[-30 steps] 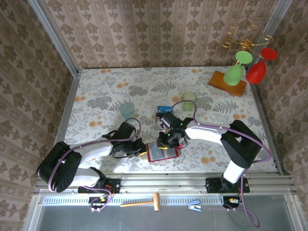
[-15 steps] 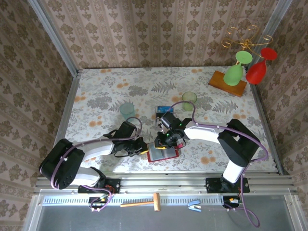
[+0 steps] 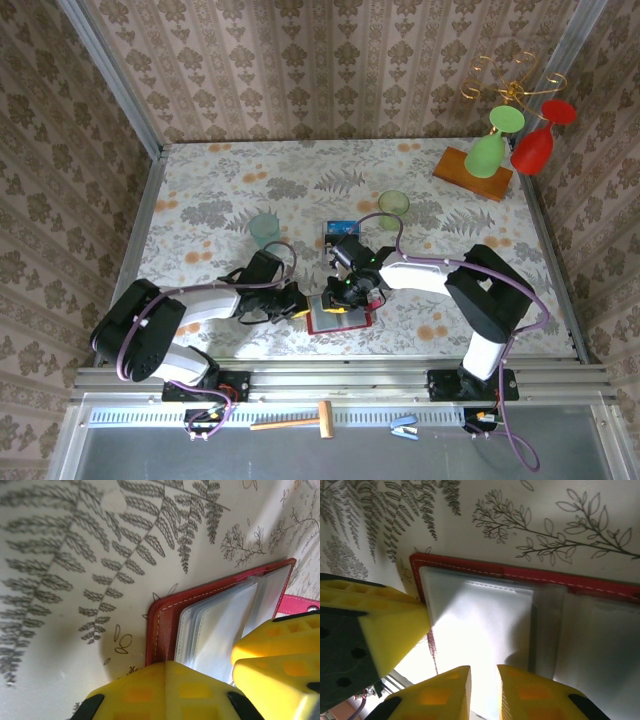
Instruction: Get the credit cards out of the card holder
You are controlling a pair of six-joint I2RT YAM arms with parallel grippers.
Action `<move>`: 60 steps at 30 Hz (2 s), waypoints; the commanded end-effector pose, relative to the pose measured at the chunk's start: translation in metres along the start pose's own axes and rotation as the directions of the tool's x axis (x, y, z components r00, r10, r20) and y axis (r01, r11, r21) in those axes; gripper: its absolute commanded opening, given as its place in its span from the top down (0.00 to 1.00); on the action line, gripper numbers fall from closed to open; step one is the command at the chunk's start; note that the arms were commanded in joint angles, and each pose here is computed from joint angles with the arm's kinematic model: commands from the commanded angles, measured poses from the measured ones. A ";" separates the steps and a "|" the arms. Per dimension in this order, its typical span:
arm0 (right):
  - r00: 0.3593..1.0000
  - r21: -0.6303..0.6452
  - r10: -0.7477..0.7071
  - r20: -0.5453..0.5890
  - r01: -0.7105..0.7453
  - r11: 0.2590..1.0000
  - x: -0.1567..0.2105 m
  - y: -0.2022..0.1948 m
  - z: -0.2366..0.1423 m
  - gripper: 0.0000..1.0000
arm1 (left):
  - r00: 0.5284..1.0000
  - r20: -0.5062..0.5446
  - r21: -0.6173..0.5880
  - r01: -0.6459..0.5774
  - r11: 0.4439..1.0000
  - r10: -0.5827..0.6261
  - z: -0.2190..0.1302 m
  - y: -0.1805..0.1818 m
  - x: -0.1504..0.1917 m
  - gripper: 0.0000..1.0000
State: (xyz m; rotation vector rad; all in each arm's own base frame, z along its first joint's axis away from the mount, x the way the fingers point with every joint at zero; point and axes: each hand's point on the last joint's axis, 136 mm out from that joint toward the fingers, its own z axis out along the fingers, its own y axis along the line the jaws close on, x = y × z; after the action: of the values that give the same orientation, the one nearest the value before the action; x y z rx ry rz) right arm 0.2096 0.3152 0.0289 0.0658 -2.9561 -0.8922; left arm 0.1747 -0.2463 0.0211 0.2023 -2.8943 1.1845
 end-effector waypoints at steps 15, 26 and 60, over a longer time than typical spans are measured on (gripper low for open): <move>0.999 0.048 0.043 0.026 -0.045 0.998 0.001 -0.024 0.000 0.75 | 1.000 -0.022 -0.046 0.010 0.999 -0.011 0.003 0.017 -0.002 0.93; 0.996 -0.055 0.081 0.037 -0.079 0.995 -0.001 -0.023 0.002 0.75 | 1.000 -0.016 -0.057 -0.002 0.998 0.001 -0.004 0.010 -0.006 0.93; 0.986 -0.233 0.165 0.003 -0.159 0.959 -0.001 -0.038 0.012 0.76 | 1.000 0.003 -0.059 -0.011 0.998 0.011 0.006 -0.023 -0.001 0.68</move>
State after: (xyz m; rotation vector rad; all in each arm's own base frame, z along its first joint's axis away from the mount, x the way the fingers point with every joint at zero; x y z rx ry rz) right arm 0.2182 0.3066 0.0252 -0.1058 -2.7861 -1.3408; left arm 0.1826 -0.2720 0.0398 0.1629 -2.9208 1.1442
